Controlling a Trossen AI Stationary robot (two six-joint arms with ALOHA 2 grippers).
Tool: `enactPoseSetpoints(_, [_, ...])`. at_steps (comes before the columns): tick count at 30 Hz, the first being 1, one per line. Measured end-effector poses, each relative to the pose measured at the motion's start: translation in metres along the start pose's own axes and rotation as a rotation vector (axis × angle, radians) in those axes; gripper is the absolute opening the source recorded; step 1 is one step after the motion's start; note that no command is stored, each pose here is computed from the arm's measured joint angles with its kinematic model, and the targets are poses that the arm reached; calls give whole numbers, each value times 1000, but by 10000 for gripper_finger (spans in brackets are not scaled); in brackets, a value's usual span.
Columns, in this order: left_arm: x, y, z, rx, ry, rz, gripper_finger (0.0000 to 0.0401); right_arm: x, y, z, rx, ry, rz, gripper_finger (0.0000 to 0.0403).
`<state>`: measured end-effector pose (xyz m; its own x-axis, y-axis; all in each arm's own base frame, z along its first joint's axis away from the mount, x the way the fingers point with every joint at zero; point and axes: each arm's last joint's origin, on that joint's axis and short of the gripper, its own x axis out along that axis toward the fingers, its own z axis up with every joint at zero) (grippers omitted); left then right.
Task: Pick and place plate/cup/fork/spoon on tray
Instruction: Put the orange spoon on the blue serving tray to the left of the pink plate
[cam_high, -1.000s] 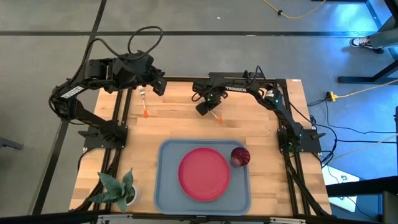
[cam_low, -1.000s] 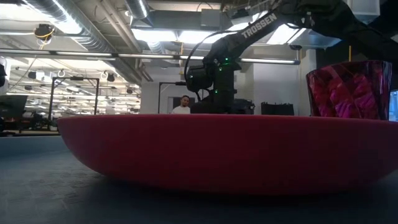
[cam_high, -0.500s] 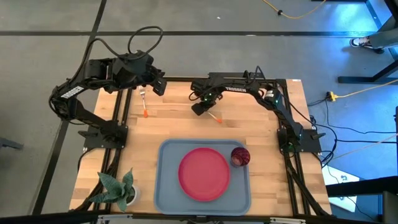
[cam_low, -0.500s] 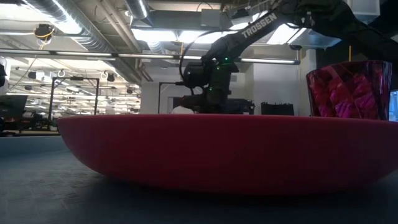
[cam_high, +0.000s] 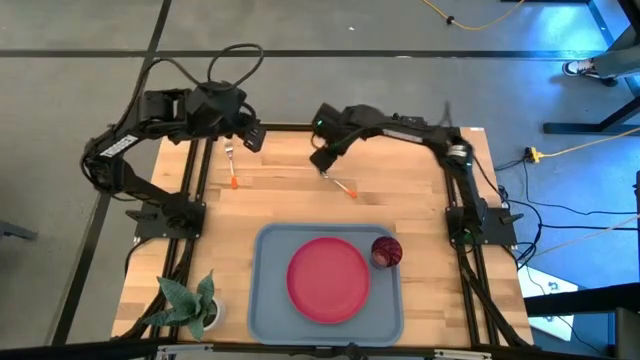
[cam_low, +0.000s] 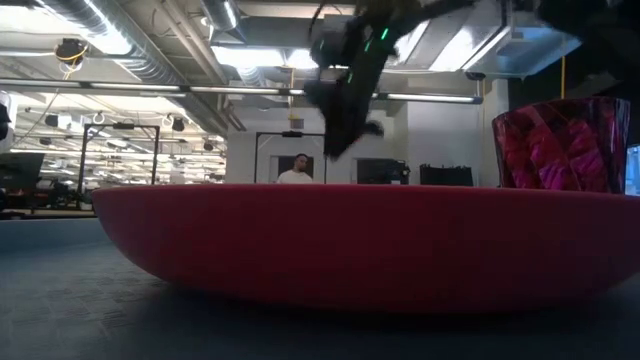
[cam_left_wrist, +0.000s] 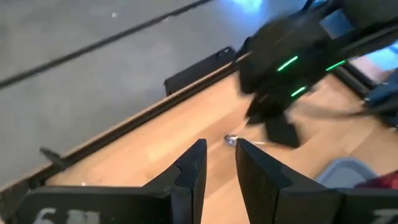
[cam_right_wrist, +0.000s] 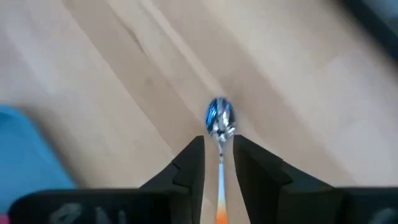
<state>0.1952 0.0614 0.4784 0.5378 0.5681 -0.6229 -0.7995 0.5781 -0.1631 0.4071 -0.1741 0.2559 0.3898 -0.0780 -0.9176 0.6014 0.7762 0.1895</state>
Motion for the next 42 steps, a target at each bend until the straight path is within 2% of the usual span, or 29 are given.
enactPoseSetpoints(3, [17,6,1,-30,53,20,79,-53,3,-2,-30,-119,-14,90])
enactPoseSetpoints(6, [43,13,2,-57,121,-12,79,-103,3,-9,-35,-231,-26,90])
enactPoseSetpoints(11, [106,23,-4,-104,234,-218,79,-180,2,-33,-104,-391,-18,90])
enactPoseSetpoints(15, [160,29,-15,-161,267,-331,79,-225,-1,-53,-137,-497,2,90])
enactPoseSetpoints(19, [207,33,-35,-180,350,-305,79,-257,-3,-71,-144,-578,23,90])
enactPoseSetpoints(25, [266,27,-65,-154,496,-303,79,-277,-5,-86,-144,-619,33,90])
enactPoseSetpoints(29, [300,20,-83,-139,551,-303,79,-275,-7,-90,-144,-579,23,90])
enactPoseSetpoints(32, [321,13,-92,-137,561,-355,79,-270,-7,-91,-143,-549,15,90])
enactPoseSetpoints(35, [336,9,-100,-126,557,-358,79,-266,-8,-92,-142,-514,5,90])
enactPoseSetpoints(42, [347,8,-109,-99,539,-259,79,-265,-8,-92,-139,-508,4,90])
